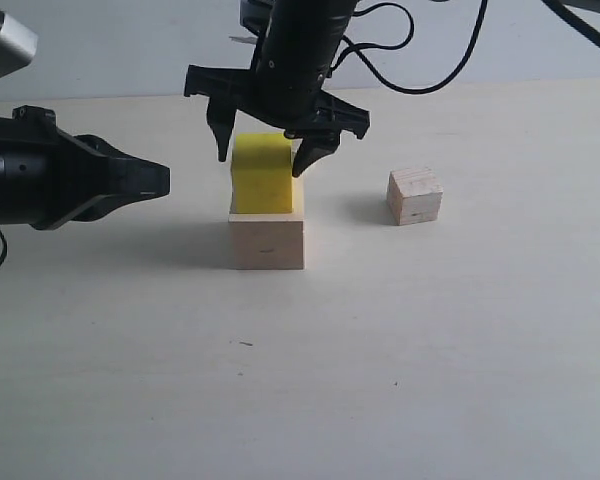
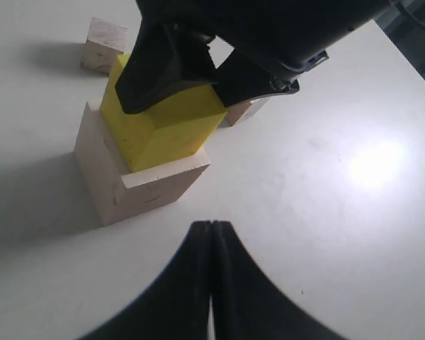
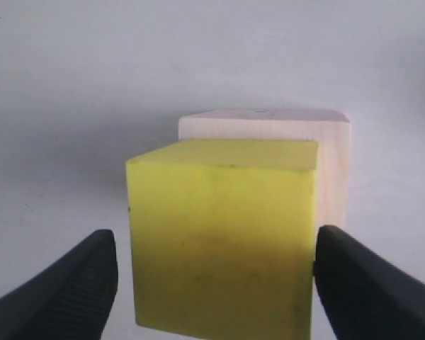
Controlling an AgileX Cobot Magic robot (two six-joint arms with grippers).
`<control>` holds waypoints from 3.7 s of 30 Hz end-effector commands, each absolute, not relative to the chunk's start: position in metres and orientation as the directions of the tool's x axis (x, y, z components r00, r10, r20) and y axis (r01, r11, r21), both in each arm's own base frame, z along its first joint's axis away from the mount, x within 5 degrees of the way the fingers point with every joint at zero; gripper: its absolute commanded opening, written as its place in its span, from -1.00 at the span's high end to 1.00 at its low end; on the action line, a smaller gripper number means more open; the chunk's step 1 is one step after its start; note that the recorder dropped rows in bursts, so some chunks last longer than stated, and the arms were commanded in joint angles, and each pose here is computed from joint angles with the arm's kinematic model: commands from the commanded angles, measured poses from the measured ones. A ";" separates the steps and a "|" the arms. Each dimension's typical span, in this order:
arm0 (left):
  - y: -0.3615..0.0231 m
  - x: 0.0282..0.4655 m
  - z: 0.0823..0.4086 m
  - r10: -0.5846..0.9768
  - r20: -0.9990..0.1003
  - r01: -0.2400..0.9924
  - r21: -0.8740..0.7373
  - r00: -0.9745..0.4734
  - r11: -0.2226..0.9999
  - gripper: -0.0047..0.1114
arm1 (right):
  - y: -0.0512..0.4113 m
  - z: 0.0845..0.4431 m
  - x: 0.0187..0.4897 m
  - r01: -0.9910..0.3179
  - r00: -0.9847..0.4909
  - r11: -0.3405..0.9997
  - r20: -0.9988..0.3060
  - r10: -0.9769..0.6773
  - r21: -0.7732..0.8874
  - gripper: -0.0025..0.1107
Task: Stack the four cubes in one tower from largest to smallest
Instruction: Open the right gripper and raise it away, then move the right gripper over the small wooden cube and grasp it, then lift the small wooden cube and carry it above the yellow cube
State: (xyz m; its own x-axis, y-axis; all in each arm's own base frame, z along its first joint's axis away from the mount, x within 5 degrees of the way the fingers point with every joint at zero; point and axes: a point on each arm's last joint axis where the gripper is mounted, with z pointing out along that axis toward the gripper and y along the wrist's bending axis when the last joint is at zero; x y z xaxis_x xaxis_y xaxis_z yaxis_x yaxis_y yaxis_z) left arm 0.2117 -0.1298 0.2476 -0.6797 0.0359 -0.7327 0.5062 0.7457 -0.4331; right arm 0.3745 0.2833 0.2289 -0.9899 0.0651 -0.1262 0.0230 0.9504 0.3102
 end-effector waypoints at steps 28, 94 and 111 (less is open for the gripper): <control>-0.131 0.210 0.249 0.039 -0.736 0.515 -0.434 -0.676 0.740 0.92 | 0.215 0.320 0.375 -0.253 -0.815 0.928 -0.457 -0.356 -0.272 -0.24; -0.133 0.207 0.249 0.064 -0.737 0.545 -0.435 -0.673 0.717 0.92 | 0.152 0.271 0.432 -0.114 -0.968 0.955 -0.247 -0.044 0.274 0.96; -0.131 0.209 0.249 0.041 -0.735 0.517 -0.436 -0.677 0.737 0.92 | 0.244 0.335 0.357 -0.235 -0.937 0.908 -0.328 -0.117 0.347 0.96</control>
State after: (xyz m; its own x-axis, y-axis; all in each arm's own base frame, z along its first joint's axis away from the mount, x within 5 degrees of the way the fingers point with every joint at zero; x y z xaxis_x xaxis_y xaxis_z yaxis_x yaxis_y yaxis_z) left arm 0.2104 -0.1310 0.2478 -0.6804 0.0472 -0.7313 0.5208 0.7333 -0.4371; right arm 0.3607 0.2421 0.3277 -0.9318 -0.1587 -0.3264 -0.2693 0.9052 0.3288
